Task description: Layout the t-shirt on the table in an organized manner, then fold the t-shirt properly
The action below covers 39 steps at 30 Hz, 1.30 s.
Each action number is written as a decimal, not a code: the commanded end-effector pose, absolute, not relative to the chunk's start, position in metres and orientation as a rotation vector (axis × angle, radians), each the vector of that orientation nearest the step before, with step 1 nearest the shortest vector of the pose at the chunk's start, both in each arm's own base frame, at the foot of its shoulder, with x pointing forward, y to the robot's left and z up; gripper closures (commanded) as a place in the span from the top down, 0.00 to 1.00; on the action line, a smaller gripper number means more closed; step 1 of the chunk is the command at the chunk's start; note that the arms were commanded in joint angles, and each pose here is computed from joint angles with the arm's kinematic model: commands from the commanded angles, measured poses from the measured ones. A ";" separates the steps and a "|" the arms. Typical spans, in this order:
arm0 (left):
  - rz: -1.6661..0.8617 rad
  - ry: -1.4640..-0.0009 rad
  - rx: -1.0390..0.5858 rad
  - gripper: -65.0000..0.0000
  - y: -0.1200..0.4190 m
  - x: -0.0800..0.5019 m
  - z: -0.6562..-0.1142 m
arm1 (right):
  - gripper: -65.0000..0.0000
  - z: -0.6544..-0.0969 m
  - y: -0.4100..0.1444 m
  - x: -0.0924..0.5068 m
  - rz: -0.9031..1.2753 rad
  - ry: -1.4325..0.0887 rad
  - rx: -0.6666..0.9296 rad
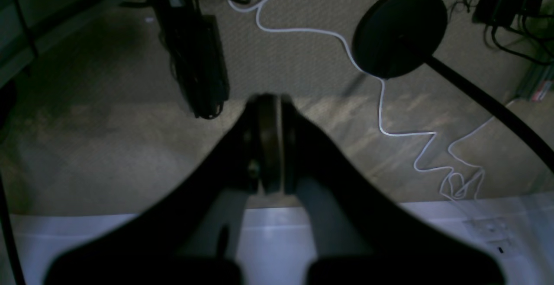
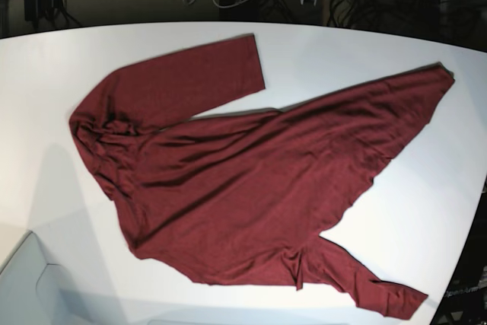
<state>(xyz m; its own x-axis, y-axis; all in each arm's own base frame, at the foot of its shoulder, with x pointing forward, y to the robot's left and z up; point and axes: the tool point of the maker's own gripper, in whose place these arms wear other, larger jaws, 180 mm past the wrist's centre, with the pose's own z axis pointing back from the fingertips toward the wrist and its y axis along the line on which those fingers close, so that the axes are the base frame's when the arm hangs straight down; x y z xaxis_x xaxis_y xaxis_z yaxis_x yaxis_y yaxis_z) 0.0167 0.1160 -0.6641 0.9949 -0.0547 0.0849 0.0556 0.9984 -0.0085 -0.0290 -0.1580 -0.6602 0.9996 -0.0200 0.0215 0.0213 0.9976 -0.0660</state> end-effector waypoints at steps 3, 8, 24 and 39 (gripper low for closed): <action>-0.054 -0.091 -0.004 0.00 0.117 0.015 -0.664 | 0.00 -0.660 -0.158 -0.031 -0.020 -0.023 -0.056; -0.054 -0.086 -0.004 0.00 0.117 0.013 -0.664 | 0.00 -0.660 -0.158 -0.031 -0.020 -0.023 -0.056; -0.061 -0.259 0.012 0.00 0.137 -0.019 -0.625 | 0.00 -0.629 -0.184 -0.060 0.021 -0.128 -0.095; -0.113 -0.675 -0.027 0.00 0.131 0.039 -0.480 | 0.00 -0.513 -0.194 -0.022 0.141 -0.457 -0.107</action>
